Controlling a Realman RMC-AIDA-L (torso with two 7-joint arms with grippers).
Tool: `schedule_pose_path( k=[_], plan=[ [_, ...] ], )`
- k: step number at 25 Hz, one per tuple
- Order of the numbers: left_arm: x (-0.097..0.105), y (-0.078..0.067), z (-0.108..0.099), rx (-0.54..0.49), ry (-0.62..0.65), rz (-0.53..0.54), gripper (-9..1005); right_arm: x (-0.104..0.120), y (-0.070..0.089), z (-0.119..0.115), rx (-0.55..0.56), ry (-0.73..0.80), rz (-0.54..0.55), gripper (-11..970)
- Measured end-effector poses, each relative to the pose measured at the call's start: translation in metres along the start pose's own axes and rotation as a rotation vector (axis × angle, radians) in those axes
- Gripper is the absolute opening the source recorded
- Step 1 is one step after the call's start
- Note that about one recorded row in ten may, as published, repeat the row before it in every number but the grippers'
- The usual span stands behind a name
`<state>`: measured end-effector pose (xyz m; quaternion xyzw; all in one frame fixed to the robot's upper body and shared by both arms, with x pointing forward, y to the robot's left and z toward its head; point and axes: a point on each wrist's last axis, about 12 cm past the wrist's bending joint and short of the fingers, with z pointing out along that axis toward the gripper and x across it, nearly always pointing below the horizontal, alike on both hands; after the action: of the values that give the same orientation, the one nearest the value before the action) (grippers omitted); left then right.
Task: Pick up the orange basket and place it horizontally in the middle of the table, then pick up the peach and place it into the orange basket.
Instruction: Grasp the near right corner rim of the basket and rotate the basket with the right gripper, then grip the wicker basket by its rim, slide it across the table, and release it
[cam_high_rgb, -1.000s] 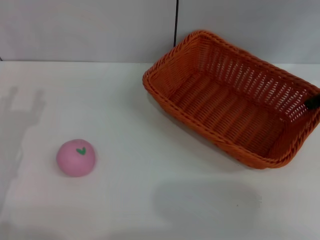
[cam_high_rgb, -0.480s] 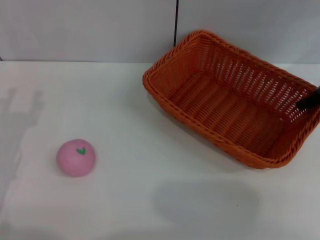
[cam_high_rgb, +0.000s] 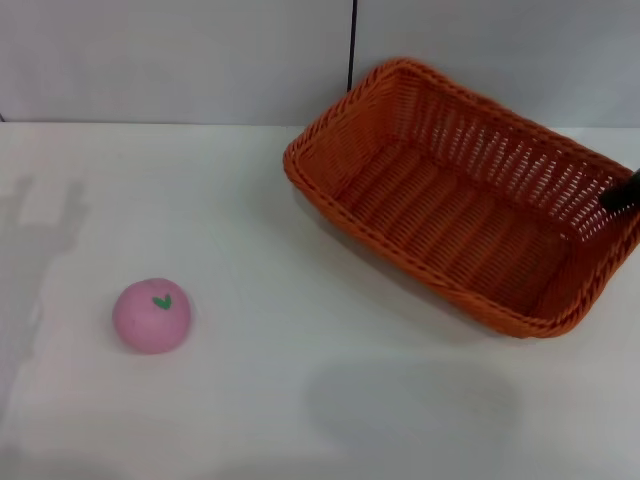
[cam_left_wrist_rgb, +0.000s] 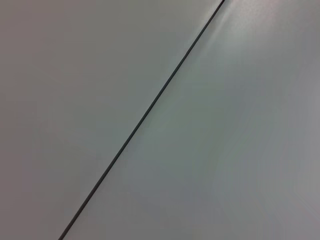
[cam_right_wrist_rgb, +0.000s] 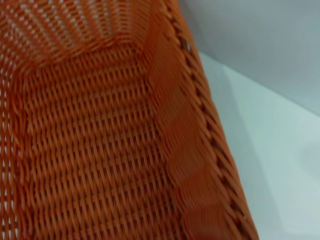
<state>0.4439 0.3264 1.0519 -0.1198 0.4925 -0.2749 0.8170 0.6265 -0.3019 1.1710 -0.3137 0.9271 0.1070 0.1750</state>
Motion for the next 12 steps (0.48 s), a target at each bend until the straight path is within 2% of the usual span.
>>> schedule_pose_path(
  k=[2,8,12],
  plan=[
    [0.0,0.0,-0.001,-0.002,0.001,0.001,814,-0.002,0.0,-0.007,-0.016,-0.057,0.008,219],
    [-0.001,0.001,-0.001,-0.004,0.002,0.002,814,-0.004,0.008,-0.029,-0.096,-0.195,-0.007,208],
    [0.0,0.001,-0.001,-0.007,0.005,0.002,814,-0.004,0.016,-0.05,-0.17,-0.353,-0.029,180]
  ],
)
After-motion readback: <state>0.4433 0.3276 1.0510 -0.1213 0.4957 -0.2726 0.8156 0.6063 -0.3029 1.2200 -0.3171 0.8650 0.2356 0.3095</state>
